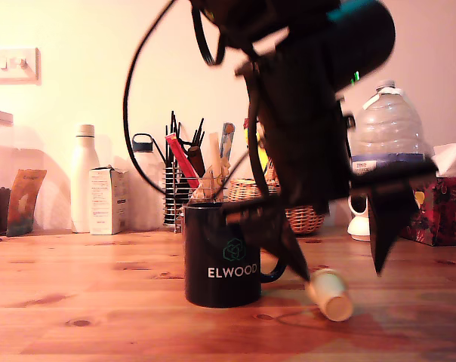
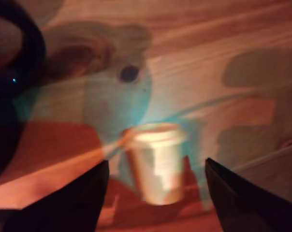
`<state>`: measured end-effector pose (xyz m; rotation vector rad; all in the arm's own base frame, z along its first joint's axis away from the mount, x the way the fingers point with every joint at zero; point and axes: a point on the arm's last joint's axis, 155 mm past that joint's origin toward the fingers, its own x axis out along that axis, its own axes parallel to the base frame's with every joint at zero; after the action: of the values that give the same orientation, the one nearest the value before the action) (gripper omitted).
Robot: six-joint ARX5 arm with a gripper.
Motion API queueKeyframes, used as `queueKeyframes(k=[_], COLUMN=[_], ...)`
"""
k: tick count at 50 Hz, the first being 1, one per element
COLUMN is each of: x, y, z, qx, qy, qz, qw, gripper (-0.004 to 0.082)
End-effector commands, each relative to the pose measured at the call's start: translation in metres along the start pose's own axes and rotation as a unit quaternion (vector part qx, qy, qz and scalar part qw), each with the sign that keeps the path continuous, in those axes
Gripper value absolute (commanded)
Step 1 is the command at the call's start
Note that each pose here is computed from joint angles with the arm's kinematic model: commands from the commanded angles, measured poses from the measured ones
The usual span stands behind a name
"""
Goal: Pick up the coffee capsules from the table one by one and drop them inside the nearest coffee cup
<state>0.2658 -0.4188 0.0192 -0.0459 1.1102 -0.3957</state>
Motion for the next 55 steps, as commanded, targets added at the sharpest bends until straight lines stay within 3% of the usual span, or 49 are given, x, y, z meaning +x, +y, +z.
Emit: queueKeyframes(k=[1,25,55], x=[0.009,0.01,0.01], y=[0.002,-0.004,-0.004], z=[-0.004,-0.015,-0.023], qx=[-0.003,0.005,0.025], qy=[0.006,0.029,0.039], qz=[0.005,-0.012,-0.007], qw=[1.0,0.9995,0.9989], gripper=[0.0571,0.0561,0.0237])
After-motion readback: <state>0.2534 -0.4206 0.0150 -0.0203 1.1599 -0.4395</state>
